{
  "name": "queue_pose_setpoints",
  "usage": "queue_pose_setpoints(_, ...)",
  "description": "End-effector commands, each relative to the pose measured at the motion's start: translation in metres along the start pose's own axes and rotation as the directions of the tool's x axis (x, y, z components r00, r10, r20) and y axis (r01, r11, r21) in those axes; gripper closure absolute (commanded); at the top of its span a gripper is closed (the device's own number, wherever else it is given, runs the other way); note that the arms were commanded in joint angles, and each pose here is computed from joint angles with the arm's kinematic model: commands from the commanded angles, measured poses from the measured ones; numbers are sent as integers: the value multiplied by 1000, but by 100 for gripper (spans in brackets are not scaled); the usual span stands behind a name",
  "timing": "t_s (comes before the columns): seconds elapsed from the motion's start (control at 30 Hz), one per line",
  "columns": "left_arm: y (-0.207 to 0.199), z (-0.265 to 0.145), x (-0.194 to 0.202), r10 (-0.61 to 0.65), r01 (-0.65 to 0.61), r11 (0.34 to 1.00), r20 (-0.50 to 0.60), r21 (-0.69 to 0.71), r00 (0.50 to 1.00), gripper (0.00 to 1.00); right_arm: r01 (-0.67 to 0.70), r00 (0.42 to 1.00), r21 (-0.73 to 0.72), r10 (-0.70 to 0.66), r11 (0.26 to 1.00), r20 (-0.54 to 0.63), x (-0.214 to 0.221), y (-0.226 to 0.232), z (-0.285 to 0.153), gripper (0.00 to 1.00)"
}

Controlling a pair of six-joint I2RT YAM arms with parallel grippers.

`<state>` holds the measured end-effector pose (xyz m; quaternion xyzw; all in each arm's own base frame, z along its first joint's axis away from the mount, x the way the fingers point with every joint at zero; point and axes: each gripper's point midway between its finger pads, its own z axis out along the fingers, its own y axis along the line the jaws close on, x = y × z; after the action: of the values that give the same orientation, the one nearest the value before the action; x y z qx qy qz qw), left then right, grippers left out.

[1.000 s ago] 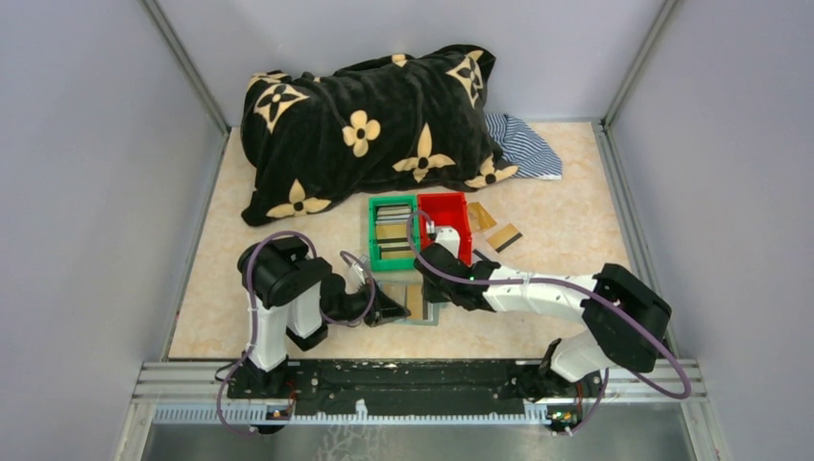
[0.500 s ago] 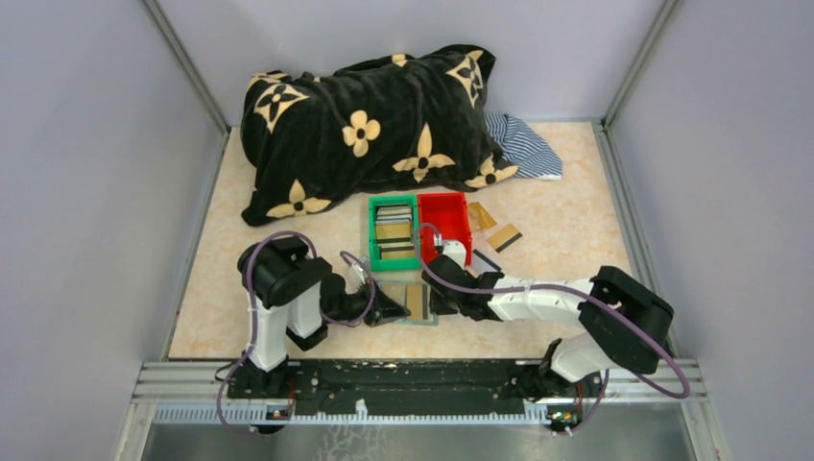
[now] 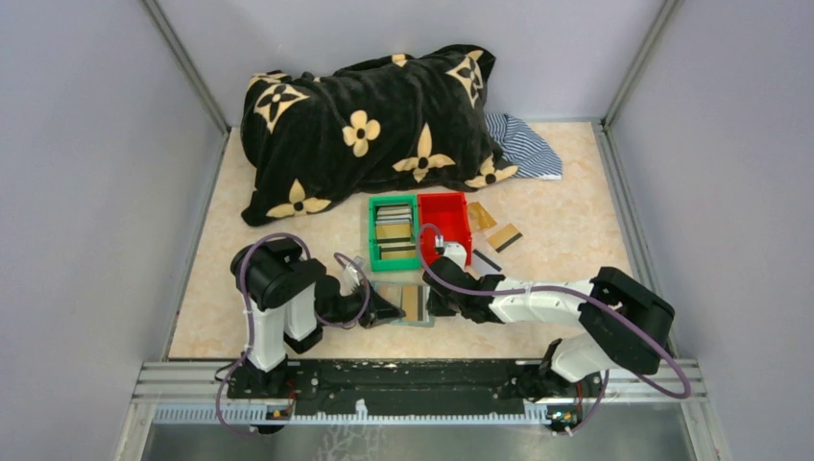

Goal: Take the credit cards out of the card holder

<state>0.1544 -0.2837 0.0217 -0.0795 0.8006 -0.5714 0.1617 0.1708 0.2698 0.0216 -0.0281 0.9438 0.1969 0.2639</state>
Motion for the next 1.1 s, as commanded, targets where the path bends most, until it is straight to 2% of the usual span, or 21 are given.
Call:
queue_pose_setpoints(0.0,-46,-7,-21,111,-131,975,114,180,987,100,21,998,58,-17,998,-62,20,-20,4,100)
queue_pose_setpoints(0.33,-39,-7,-21,105,-122,979,106,163,989,100,23,999,35,-21,999,-47,13,-15,2,100)
queue_pose_setpoints(0.93,-42,-23,-30,114,-137,977,142,166,983,100,-27,991,8,28,1000,-128,30,-27,13,100)
queue_pose_setpoints(1.07,-40,-25,-30,114,-136,977,140,162,984,96,-22,990,7,22,1000,-142,32,-26,15,100)
